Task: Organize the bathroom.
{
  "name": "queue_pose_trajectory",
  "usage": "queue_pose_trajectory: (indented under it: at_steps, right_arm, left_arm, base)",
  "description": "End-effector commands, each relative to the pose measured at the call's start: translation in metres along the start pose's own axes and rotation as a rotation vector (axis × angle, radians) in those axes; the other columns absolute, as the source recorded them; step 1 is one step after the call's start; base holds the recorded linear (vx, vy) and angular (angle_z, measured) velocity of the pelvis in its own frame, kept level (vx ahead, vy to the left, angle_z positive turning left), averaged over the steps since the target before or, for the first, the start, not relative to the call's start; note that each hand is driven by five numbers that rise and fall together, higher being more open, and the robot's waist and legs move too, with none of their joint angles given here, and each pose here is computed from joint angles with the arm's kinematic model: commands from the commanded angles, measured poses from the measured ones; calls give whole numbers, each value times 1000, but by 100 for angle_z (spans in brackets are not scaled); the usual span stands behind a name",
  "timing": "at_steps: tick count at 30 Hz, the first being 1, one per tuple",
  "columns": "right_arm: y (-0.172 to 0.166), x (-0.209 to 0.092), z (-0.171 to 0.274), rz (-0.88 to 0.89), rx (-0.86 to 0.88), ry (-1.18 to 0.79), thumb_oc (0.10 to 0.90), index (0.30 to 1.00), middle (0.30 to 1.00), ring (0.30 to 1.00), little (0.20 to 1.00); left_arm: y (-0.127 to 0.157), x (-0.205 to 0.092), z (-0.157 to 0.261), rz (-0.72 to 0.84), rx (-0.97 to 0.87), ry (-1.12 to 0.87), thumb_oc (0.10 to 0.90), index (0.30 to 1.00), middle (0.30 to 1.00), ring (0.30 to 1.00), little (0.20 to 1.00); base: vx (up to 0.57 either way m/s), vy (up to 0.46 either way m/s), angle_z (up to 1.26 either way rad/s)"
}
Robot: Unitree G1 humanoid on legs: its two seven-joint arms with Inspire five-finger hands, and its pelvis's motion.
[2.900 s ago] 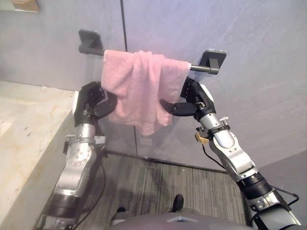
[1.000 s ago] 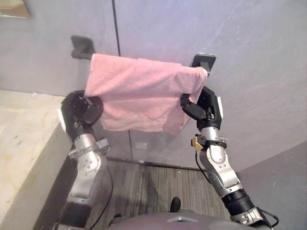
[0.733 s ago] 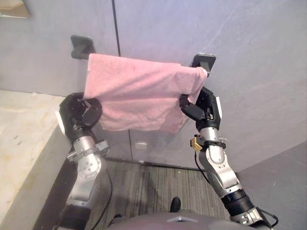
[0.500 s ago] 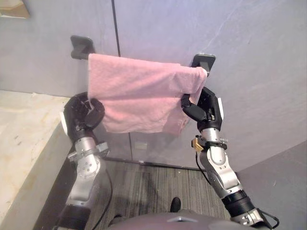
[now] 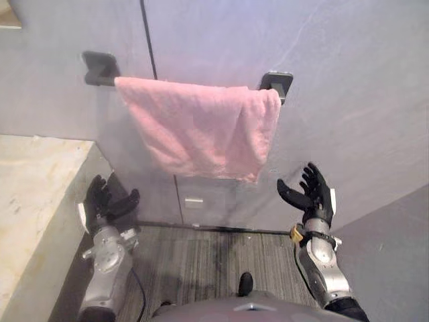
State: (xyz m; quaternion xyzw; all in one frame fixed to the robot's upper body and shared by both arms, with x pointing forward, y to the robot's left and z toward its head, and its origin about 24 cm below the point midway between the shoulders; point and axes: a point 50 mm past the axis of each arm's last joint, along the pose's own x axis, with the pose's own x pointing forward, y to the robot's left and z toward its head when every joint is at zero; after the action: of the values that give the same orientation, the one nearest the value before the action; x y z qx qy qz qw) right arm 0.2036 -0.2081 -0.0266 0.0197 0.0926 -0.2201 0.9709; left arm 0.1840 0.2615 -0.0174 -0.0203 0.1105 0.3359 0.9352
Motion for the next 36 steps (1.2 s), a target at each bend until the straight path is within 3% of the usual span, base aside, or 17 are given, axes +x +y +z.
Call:
queue_pose_trajectory:
  at_steps: [1,4,11,19,24,28,32,36]
  right_arm:
    - [-9,19,41,-36,22,-211,800,900,900,900,900]
    - [-19,15,6,-52,-97,-72,800,900,900,900,900]
    - [-41,-3,-66,-30,-189,320,800,900,900,900,900]
    - [-66,-51,-134,27,-284,771,800,900,900,900,900]
    - [-68,-62,-144,79,-304,855,800,900,900,900,900]
    - [-60,-59,-144,171,-318,857,800,900,900,900,900]
    - [-55,-60,-146,215,-285,882,800,900,900,900,900]
    - [-48,-56,-145,239,-286,879,800,900,900,900,900]
  left_arm:
    - [-14,13,33,-70,-46,-168,800,900,900,900,900]
    - [-16,10,7,-144,-17,-48,800,900,900,900,900]
    - [-1,-2,-57,-190,105,234,800,900,900,900,900]
    - [37,-41,-140,-103,210,707,800,900,900,900,900]
    - [60,-66,-165,-55,294,955,800,900,900,900,900]
    - [74,-68,-167,-23,324,1025,800,900,900,900,900]
    - [69,-64,-165,1,324,1037,800,900,900,900,900]
    - [53,-60,-164,-77,363,1022,800,900,900,900,900]
  base:
    - [-25,2,-3]
    - [-55,5,-8]
    - [-38,6,-6]
    - [-21,37,-3]
    - [-28,2,-1]
    - [-228,-14,-10]
    - [-364,-51,-15]
    - [-321,-165,33]
